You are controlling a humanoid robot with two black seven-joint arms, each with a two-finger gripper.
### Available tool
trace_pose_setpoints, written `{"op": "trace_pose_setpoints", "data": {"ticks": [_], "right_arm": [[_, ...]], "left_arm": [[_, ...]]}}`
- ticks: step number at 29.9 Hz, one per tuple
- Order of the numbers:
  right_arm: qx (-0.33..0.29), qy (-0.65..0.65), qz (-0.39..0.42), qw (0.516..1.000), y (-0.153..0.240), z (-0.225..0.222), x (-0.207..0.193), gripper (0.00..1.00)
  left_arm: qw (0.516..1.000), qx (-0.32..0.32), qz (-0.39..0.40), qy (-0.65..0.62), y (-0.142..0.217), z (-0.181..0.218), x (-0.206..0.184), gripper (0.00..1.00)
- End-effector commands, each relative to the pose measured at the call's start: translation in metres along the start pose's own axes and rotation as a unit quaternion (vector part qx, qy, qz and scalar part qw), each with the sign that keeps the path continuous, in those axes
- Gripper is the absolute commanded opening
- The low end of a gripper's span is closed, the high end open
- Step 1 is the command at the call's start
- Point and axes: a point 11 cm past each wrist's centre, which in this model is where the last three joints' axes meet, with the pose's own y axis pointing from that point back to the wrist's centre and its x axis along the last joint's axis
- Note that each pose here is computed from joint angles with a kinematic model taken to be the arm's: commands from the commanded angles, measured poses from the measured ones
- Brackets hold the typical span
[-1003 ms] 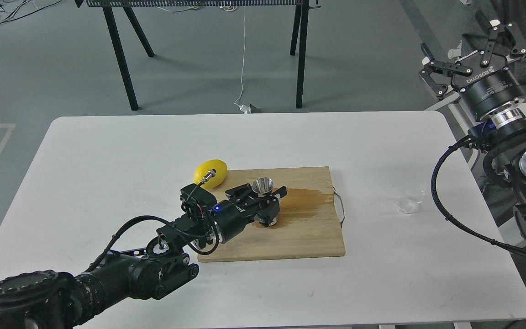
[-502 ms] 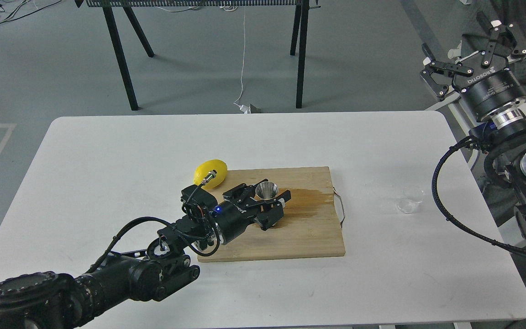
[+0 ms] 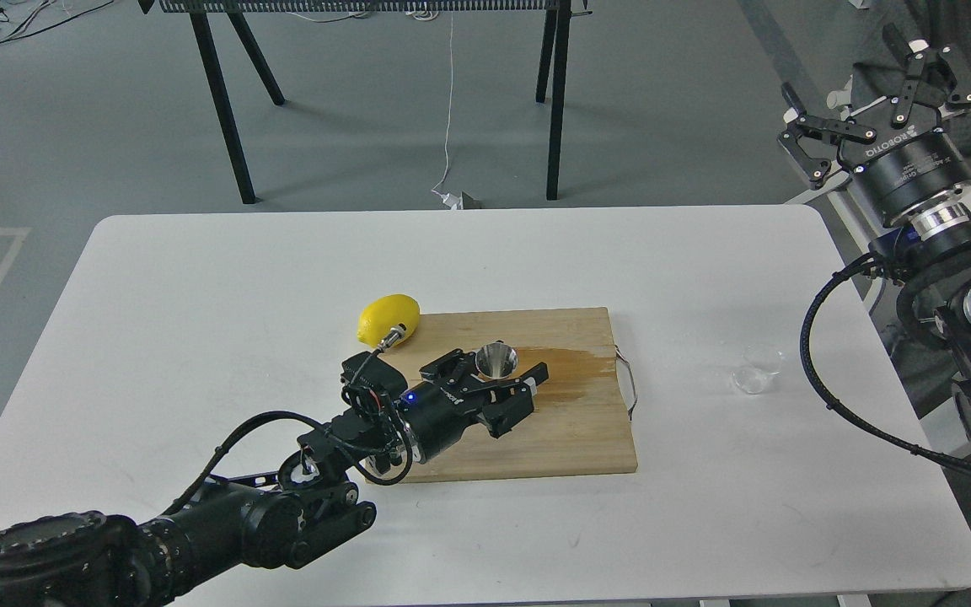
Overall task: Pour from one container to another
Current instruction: 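Hold the jigger just above the board beside the spill, then set the jigger upright on the board and open the left gripper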
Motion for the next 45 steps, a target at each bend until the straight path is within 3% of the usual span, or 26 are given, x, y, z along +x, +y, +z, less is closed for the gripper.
{"op": "trace_pose_setpoints", "data": {"ticks": [1, 45], "right_arm": [[0.0, 0.0, 0.001, 1.0, 0.001, 0.001, 0.001, 0.99], [0.007, 0.0, -0.001, 1.0, 0.001, -0.007, -0.001, 0.99]], "left_arm": [[1.0, -0.007, 0.003, 0.004, -0.002, 0.005, 0.001, 0.82], [1.0, 0.015, 0.012, 0.019, 0.003, -0.004, -0.001, 0.85]]}}
